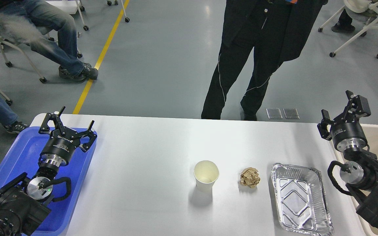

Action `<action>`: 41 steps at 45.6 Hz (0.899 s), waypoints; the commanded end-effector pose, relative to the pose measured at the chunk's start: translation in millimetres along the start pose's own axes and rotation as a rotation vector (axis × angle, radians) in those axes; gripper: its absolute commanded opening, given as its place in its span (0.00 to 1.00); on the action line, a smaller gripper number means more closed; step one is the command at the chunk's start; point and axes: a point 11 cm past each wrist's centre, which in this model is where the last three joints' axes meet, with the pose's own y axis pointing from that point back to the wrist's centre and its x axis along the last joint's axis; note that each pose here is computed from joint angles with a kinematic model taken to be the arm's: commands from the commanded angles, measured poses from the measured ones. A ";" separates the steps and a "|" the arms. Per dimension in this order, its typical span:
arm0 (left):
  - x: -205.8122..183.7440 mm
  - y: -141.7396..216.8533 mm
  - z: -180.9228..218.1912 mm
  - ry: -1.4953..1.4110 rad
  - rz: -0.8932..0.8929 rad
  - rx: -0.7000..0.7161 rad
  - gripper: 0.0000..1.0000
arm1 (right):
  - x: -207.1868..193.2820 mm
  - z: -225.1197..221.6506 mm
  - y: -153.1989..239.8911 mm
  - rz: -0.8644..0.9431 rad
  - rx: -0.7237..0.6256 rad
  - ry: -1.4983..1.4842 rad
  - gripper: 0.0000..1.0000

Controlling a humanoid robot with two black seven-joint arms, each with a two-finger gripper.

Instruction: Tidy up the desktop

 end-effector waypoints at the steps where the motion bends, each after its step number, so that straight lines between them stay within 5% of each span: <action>1: 0.0 0.0 -0.2 0.000 0.000 0.002 1.00 | 0.0 0.8 0.3 0.000 -0.001 0.000 1.00; 41: 0.0 0.0 0.0 0.000 0.000 0.000 1.00 | -4.1 3.9 1.0 -0.006 -0.008 -0.005 1.00</action>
